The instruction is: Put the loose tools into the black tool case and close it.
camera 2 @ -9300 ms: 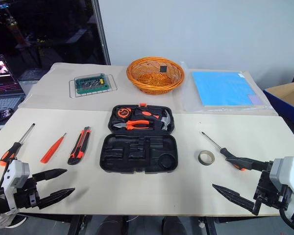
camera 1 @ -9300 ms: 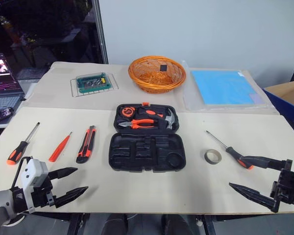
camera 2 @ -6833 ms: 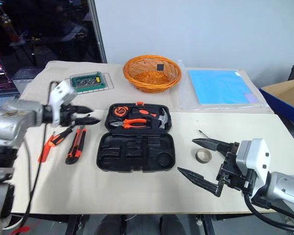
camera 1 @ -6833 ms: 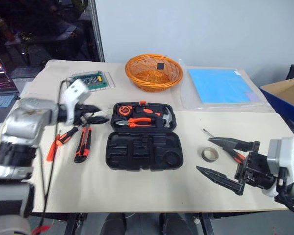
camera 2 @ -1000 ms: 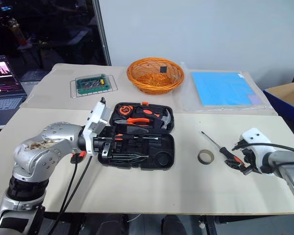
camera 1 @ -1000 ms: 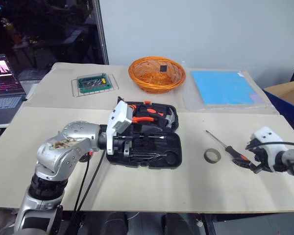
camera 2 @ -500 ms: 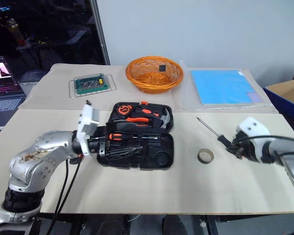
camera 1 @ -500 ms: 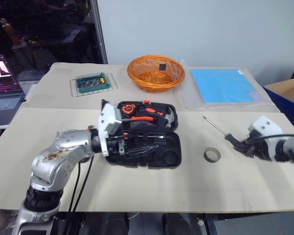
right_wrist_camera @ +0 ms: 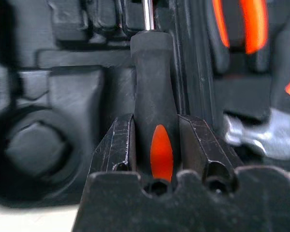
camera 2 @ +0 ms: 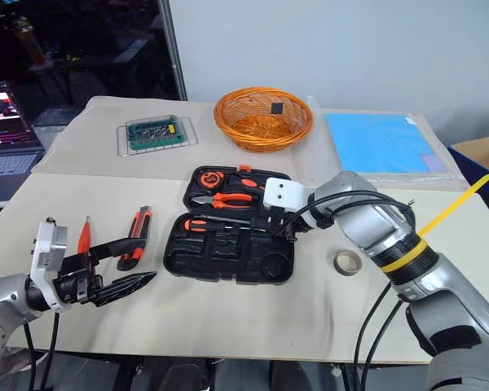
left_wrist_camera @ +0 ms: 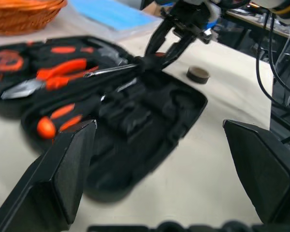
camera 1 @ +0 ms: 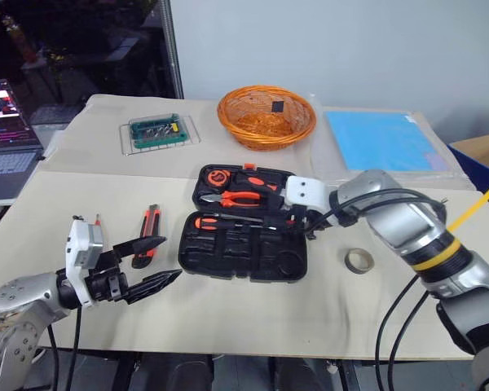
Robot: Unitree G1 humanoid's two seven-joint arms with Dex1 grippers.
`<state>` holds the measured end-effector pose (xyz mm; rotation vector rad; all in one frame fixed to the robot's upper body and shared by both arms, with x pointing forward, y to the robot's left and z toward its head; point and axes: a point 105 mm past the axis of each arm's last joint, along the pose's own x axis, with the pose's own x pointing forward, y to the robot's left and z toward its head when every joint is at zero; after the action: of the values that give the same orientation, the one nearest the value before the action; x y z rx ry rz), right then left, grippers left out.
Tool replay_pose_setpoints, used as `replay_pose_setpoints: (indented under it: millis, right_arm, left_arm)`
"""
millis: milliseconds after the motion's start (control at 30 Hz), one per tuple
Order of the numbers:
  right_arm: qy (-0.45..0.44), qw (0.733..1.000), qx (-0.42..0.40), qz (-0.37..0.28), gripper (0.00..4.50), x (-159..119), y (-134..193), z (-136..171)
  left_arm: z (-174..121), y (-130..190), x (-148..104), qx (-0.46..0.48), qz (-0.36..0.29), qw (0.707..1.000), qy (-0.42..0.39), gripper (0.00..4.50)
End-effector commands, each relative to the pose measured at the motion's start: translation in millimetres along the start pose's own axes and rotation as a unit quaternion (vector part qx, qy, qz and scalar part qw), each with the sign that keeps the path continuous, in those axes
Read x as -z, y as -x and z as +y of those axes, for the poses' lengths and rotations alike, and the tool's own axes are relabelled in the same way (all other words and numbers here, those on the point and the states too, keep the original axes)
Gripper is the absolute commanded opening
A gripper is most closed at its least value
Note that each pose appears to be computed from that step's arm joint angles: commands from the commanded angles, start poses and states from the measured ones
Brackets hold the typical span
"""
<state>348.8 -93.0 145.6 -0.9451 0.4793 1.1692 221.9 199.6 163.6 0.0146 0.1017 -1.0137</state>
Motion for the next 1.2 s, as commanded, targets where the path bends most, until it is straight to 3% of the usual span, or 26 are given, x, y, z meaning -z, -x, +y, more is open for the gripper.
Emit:
replay_pose_setpoints:
  millis: [33, 467, 533, 567, 767, 867, 1100, 1133, 1200]
  right_arm:
    - [0.023, 1.000, -0.003, 0.006, 0.98, -2, 2, -1]
    - [0.015, 0.999, -0.033, 0.029, 0.98, 3, -22, 9]
    - [0.007, 0.999, -0.028, 0.031, 1.99, 5, -24, 6]
    - [0.005, 0.999, -0.027, 0.031, 2.19, 6, -25, 6]
    - [0.004, 0.999, -0.044, 0.022, 2.19, 3, -23, 10]
    - [-0.003, 0.999, -0.044, -0.021, 2.81, -11, -12, 12]
    - [-0.034, 0.981, -0.016, -0.193, 2.81, -50, 26, 12]
    - [-0.038, 0.976, -0.013, -0.212, 2.29, -53, 28, 12]
    - [-0.055, 0.967, 0.008, -0.247, 1.79, -56, 29, 13]
  left_arm:
    - [-3, 1, -11, 0.005, -0.009, 0.999, -0.033, 4.49]
    - [1, 4, 6, 0.012, -0.011, 0.999, -0.042, 4.49]
    - [0, 3, 7, 0.015, -0.009, 0.999, -0.042, 4.49]
    - [0, 3, 7, 0.016, -0.008, 0.999, -0.042, 4.49]
    - [2, -2, 7, 0.017, -0.008, 0.999, -0.041, 4.49]
    - [3, -6, 5, 0.017, -0.009, 0.999, -0.041, 4.49]
    - [-5, -23, -7, 0.020, -0.017, 0.999, -0.043, 4.49]
    - [-5, -24, -8, 0.020, -0.017, 0.999, -0.043, 4.49]
    - [-6, -27, -11, 0.019, -0.016, 0.999, -0.045, 4.49]
